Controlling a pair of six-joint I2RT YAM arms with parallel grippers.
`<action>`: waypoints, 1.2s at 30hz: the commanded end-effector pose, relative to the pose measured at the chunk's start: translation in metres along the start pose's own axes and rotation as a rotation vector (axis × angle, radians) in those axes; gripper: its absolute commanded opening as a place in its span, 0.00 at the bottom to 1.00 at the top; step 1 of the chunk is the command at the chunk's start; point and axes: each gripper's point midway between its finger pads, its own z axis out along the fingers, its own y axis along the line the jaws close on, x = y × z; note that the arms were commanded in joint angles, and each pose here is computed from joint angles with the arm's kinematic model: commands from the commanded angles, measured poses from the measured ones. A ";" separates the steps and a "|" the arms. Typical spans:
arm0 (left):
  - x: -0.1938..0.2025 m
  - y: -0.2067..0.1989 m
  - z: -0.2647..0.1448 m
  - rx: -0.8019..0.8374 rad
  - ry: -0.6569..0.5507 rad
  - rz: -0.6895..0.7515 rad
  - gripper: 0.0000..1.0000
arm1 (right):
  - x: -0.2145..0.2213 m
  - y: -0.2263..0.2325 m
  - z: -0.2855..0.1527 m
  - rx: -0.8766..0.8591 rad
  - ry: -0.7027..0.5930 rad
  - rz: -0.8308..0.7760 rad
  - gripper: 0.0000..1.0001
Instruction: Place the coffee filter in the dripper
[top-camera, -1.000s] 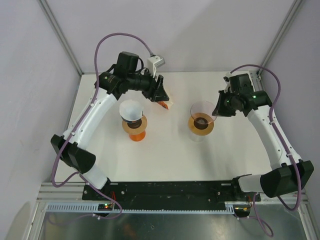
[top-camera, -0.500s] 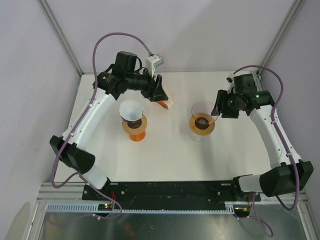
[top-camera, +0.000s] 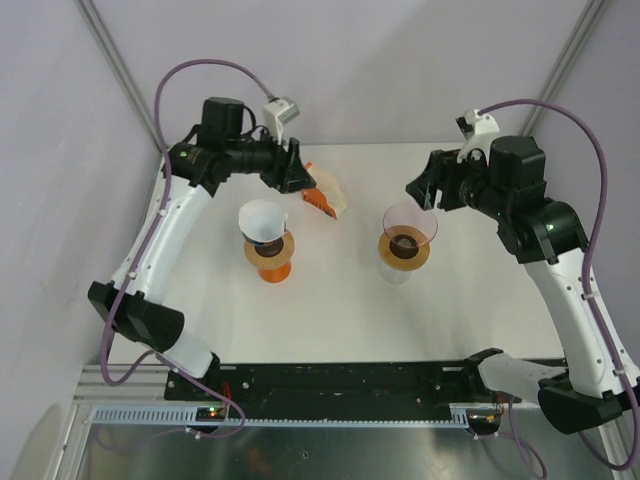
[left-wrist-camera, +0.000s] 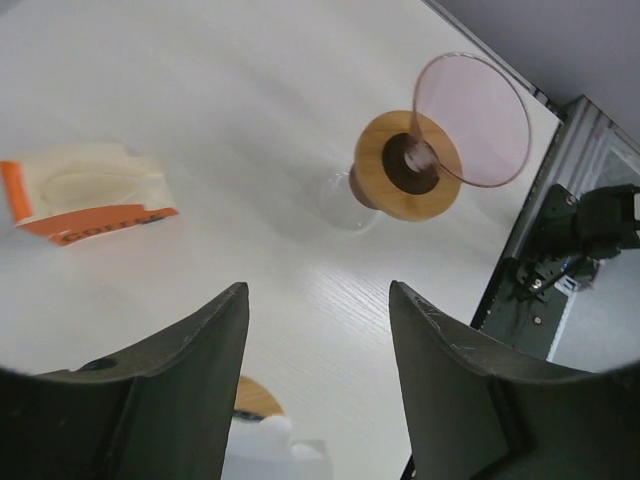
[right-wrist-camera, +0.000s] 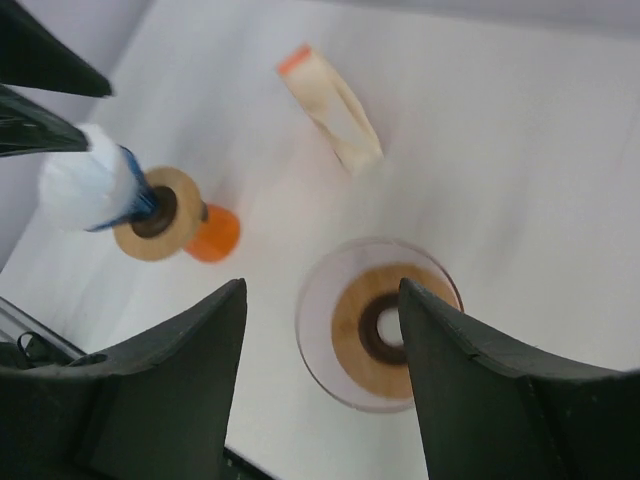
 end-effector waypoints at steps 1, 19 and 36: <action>-0.022 -0.004 -0.046 -0.039 -0.110 0.072 0.64 | -0.062 0.037 0.007 -0.079 -0.213 -0.179 0.66; 0.026 0.059 -0.134 -0.408 -0.151 0.043 0.71 | -0.021 0.080 0.225 0.076 0.079 -0.548 0.49; 0.042 0.062 -0.136 -0.389 -0.158 0.022 0.71 | 0.083 0.027 0.312 0.123 0.361 -0.681 0.43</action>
